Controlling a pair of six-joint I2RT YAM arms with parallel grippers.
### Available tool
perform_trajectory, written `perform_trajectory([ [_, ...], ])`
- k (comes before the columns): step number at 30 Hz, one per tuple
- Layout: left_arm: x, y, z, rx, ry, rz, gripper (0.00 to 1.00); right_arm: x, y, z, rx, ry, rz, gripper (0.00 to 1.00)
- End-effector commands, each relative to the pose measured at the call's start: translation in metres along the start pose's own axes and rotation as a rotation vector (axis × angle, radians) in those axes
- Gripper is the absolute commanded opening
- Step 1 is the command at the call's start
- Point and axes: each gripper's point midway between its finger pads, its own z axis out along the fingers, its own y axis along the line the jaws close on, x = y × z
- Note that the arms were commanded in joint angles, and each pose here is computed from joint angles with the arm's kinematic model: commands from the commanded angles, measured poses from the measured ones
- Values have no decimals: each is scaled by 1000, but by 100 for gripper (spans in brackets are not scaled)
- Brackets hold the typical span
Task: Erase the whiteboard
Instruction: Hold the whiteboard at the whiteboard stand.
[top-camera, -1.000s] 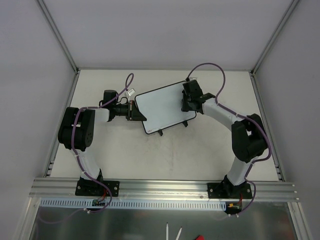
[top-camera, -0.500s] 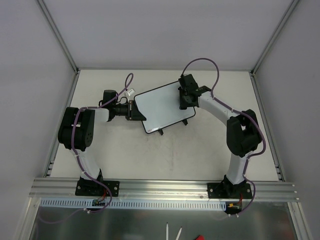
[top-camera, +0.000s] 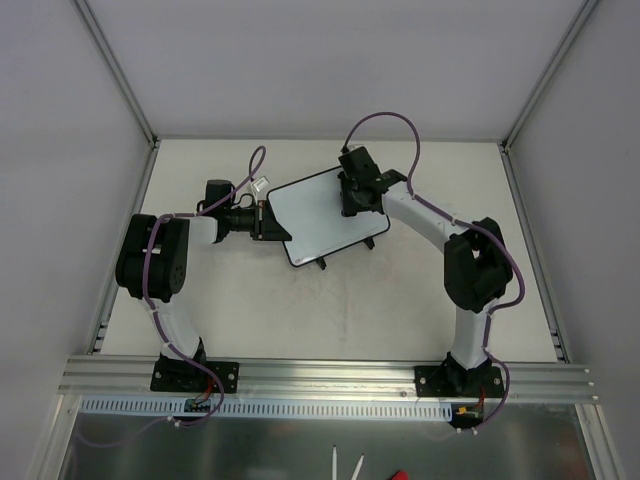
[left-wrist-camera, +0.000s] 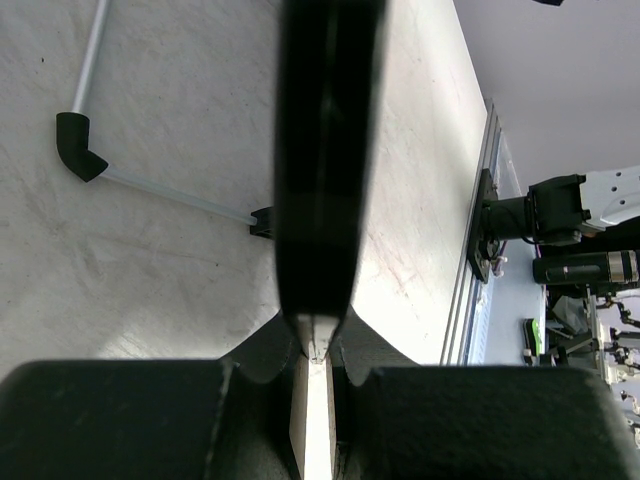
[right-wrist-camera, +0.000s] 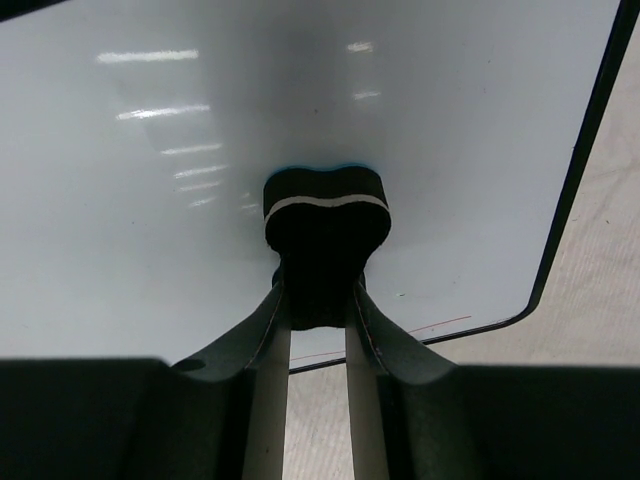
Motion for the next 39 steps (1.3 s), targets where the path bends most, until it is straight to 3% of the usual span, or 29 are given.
perform_trajectory([
  [1, -6, 3, -4, -36, -14, 0, 0, -17, 20, 10, -91, -34, 40, 0],
  [16, -7, 4, -4, -37, -15, 1, 0, -23, -80, 9, 76, -22, 125, 0],
  [32, -6, 4, -4, -38, -14, -2, 0, -68, -98, -19, 50, -124, 119, 0],
  [39, -7, 4, -4, -40, -16, 0, 0, -38, -106, -30, 84, -105, 93, 0],
])
